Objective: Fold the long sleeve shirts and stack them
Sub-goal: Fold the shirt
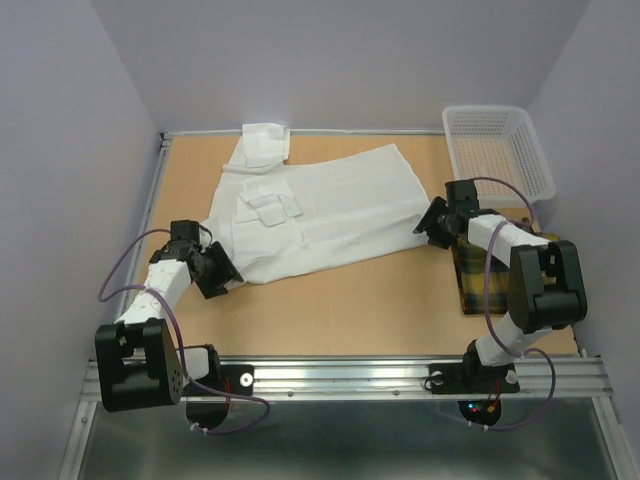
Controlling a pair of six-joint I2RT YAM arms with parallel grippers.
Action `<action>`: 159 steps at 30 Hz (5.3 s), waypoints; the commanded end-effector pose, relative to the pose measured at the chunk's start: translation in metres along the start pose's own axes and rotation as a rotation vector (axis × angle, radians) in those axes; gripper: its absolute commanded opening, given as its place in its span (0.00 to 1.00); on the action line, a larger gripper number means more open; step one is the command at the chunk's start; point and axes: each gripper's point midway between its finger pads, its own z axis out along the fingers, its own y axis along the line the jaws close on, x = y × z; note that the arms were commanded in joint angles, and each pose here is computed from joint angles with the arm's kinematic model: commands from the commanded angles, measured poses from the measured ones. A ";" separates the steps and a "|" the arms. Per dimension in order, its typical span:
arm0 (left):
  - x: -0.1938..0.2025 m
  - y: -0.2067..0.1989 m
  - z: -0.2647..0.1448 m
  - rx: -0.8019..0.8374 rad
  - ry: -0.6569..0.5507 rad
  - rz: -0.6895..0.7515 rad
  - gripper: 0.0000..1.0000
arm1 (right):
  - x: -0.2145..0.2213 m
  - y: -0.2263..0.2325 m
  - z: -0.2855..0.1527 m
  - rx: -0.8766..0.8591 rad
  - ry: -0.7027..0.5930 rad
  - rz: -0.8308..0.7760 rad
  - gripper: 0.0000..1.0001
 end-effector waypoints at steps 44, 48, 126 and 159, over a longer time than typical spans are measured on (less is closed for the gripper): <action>-0.132 -0.152 -0.036 0.163 -0.365 0.192 0.77 | 0.017 0.092 -0.090 -0.337 -0.125 -0.431 0.88; -0.131 -0.167 -0.010 0.165 -0.314 0.207 0.77 | 0.009 0.083 -0.081 -0.267 -0.149 -0.401 0.86; -0.261 -0.380 -0.070 0.732 -0.587 0.362 0.00 | -0.013 0.067 -0.083 -0.149 -0.257 -0.286 0.77; -0.223 -0.430 -0.057 0.951 -0.544 0.650 0.00 | -0.053 0.089 -0.037 -0.084 -0.331 -0.104 0.53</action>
